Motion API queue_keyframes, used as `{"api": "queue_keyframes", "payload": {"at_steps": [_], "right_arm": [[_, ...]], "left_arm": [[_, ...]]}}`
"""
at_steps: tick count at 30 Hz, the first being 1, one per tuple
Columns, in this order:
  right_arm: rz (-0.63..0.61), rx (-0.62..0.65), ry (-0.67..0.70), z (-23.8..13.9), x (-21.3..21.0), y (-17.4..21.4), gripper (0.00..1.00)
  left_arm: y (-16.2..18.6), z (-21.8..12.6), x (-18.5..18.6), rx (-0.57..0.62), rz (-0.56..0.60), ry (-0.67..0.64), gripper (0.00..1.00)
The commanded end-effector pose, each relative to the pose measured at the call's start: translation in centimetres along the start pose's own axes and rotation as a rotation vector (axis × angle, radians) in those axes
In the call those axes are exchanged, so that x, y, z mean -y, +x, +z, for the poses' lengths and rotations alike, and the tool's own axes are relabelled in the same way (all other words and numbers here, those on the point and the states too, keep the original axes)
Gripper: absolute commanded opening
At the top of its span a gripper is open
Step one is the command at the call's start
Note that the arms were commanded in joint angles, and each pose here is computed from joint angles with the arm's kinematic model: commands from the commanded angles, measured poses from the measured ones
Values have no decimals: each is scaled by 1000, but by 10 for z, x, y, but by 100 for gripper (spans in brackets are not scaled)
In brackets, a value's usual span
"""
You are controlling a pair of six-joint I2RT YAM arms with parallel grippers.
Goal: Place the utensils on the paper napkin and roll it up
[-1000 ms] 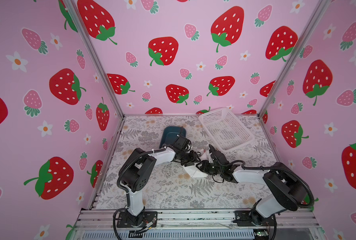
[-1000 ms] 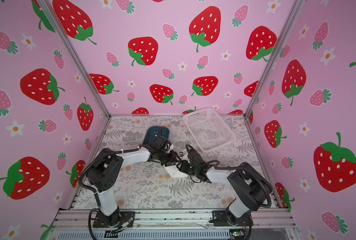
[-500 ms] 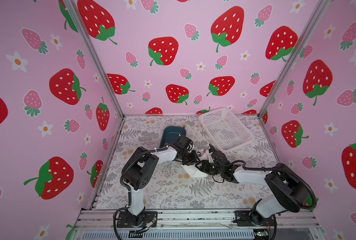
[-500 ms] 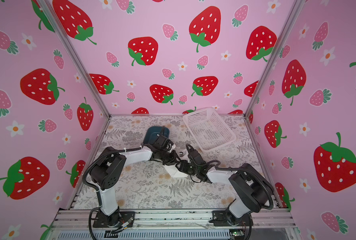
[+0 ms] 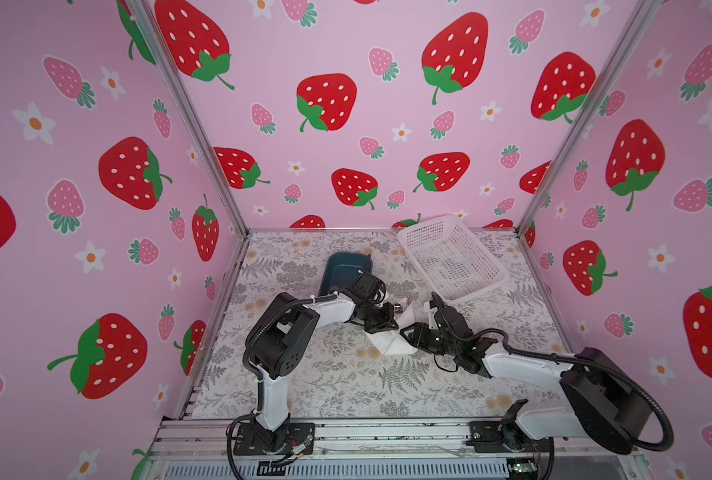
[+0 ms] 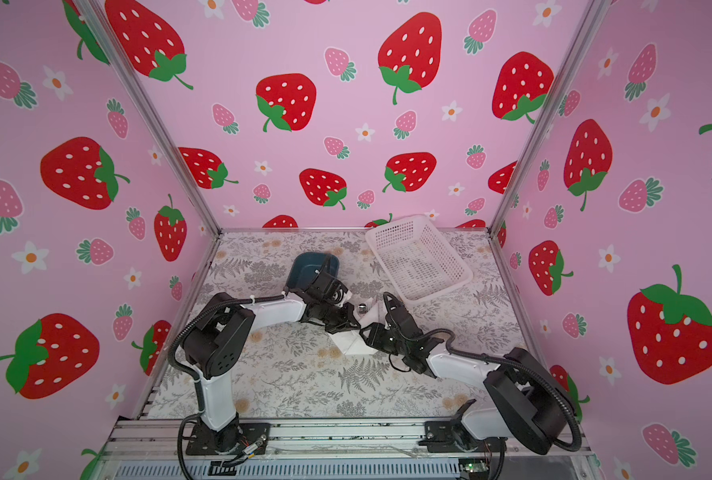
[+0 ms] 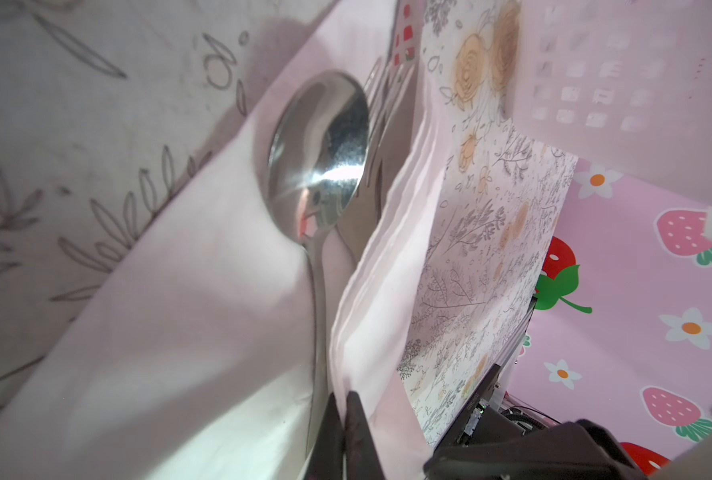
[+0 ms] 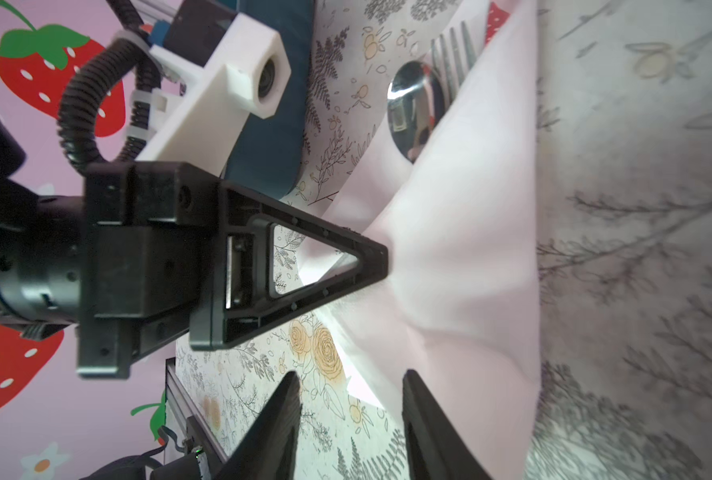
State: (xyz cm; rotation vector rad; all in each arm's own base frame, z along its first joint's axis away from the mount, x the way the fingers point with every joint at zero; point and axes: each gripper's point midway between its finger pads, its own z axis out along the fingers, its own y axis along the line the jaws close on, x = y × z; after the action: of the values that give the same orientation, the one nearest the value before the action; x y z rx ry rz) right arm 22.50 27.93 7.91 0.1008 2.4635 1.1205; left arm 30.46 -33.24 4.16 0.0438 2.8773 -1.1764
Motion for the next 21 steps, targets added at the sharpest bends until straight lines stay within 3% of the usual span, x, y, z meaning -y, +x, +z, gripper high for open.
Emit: {"api": "queue_keyframes", "payload": {"at_steps": [1, 3, 8, 21], "right_arm": [[73, 36, 81, -10, 29, -1, 36], [115, 35, 98, -13, 42, 1, 27], [104, 26, 89, -16, 46, 1, 18], [72, -48, 67, -4, 37, 5, 16]], "left_arm": [[6, -3, 5, -11, 35, 14, 0], [7, -2, 3, -17, 39, 7, 0], [10, -3, -2, -17, 53, -6, 0], [14, -1, -8, -22, 84, -32, 0]]}}
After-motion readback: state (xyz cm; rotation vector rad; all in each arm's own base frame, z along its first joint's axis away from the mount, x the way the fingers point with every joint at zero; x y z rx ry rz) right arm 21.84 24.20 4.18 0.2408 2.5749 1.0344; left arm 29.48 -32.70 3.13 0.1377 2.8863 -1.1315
